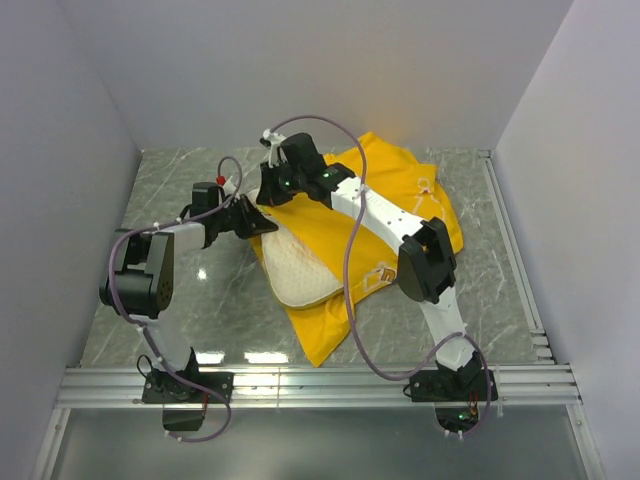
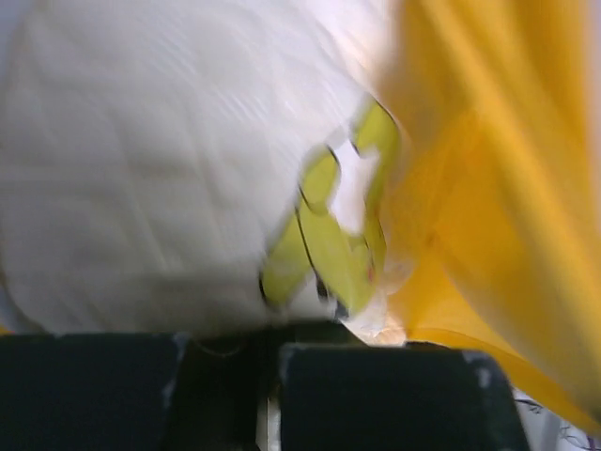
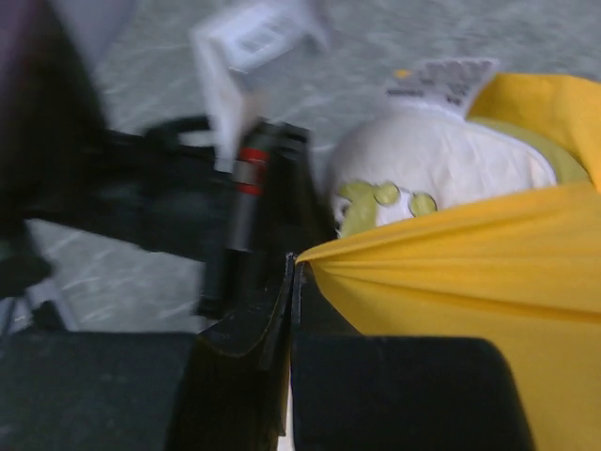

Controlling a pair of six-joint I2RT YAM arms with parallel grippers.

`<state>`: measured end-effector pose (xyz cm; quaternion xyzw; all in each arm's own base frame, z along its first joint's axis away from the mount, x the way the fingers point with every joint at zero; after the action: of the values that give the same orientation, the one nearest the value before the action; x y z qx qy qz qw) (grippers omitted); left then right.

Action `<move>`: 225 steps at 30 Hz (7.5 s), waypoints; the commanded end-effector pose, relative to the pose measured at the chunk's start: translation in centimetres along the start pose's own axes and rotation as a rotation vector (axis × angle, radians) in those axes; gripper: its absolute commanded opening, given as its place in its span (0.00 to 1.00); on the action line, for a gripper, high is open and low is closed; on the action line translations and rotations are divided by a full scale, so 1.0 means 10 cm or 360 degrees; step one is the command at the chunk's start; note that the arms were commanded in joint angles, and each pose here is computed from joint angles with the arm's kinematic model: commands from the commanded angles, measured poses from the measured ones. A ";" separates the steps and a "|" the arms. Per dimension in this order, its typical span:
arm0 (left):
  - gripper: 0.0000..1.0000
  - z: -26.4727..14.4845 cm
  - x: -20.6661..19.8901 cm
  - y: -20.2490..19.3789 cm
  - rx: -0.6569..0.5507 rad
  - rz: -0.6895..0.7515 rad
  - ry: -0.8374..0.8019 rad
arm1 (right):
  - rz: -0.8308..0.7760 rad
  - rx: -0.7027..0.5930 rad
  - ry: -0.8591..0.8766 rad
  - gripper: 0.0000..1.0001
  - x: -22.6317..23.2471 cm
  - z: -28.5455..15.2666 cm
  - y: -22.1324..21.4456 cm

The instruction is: Put the pillow into the pillowcase

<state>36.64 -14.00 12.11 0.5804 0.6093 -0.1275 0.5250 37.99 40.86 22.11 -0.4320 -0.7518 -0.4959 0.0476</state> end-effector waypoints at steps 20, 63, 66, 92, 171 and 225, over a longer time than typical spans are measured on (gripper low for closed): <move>0.69 -0.89 -0.25 0.00 -0.0231 0.0142 0.0108 | 0.0379 -0.0271 -0.0401 0.63 -0.53 -2.23 -0.78; 0.00 -0.03 -0.89 -0.39 -0.0169 -0.0322 -0.0226 | -0.0049 0.0644 0.1161 0.00 1.49 -1.56 -1.84; 0.00 -0.07 -0.79 -0.42 -0.0183 -0.0354 -0.0173 | -0.0090 0.0703 0.1217 0.00 1.50 -1.57 -1.90; 0.08 -0.97 0.51 -0.36 -0.0053 -0.0013 0.0528 | 0.0031 0.0053 -0.0448 0.50 -0.67 -1.82 -0.20; 0.79 -0.56 -0.38 -0.43 0.0776 0.1535 0.0106 | -0.0057 0.0524 -0.0407 0.61 -1.10 -2.10 -0.95; 0.00 -0.43 -0.87 -0.06 0.0073 0.1743 -0.0034 | 0.0527 0.0316 0.0340 0.00 -0.04 -1.15 -0.18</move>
<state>31.09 -13.57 15.87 0.8544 0.2915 0.1006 0.4182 35.33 30.18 20.75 -0.5169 -0.7349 -0.3914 0.1989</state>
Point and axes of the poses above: each gripper's point midway between its finger pads, its own z axis out along the fingers, its own x axis along the line the jaws close on, y = z × x, the point moved 6 cm from there along -z, back along the fingers, and after that the axes turned 6 degrees about z, right-handed, at the moved point
